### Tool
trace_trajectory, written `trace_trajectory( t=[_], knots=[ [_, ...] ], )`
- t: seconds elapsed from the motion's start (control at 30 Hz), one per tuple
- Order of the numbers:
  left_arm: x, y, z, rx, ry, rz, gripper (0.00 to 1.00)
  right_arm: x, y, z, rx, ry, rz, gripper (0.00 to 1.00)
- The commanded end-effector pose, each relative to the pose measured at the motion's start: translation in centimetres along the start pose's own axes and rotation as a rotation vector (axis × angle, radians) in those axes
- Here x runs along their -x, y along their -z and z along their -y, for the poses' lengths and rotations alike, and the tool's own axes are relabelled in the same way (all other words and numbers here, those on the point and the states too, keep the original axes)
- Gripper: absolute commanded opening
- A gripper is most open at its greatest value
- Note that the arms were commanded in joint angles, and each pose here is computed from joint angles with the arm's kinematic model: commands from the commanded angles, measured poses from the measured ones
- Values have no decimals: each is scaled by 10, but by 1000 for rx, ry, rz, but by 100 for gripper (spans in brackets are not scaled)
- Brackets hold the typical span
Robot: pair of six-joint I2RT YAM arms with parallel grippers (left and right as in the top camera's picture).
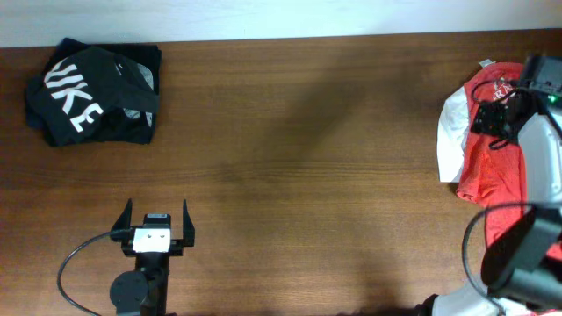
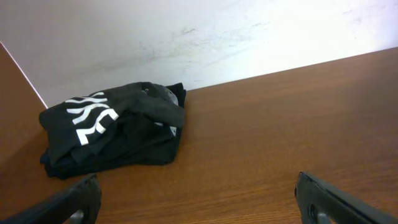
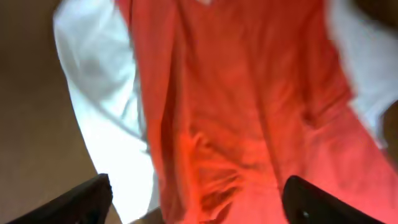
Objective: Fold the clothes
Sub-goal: 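Reach the right gripper to the red t-shirt and grasp it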
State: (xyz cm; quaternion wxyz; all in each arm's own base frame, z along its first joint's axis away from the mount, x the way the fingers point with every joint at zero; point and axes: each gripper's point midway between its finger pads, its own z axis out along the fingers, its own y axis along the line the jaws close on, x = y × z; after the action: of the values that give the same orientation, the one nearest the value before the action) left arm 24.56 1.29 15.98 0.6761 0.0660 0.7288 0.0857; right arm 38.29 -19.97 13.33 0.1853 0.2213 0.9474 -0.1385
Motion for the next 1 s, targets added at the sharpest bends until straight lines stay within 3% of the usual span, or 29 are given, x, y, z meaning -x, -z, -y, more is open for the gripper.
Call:
trace_trajectory(
  t=[0.0,0.17,0.3,0.37,0.4,0.47,0.7,0.8,0.87,0.97],
  knots=[
    [-2,0,0,0,6,-2,99,-20,-27,-19,81,20,-115,73],
    [-2,0,0,0,6,-2,99,-43,-51,-28,102,34,-222,64],
    [-2,0,0,0,6,-2,99,-64,-66,-27,97,38,-299,64],
    [-2,0,0,0,6,-2,99,-68,-71,-19,91,19,-316,77],
    [-2,0,0,0,6,-2,99,-71,-72,-11,87,1,-327,74],
    [-2,0,0,0,6,-2,99,-73,-73,-9,100,-13,-336,55],
    [-2,0,0,0,6,-2,99,-93,-85,-14,109,-14,-357,48],
    [-2,0,0,0,6,-2,99,-92,-85,-13,109,-14,-356,30],
    [-2,0,0,0,6,-2,99,-89,-83,-12,101,-13,-352,4],
    [-2,0,0,0,6,-2,99,-74,-70,-9,100,-15,-341,4]
  ],
)
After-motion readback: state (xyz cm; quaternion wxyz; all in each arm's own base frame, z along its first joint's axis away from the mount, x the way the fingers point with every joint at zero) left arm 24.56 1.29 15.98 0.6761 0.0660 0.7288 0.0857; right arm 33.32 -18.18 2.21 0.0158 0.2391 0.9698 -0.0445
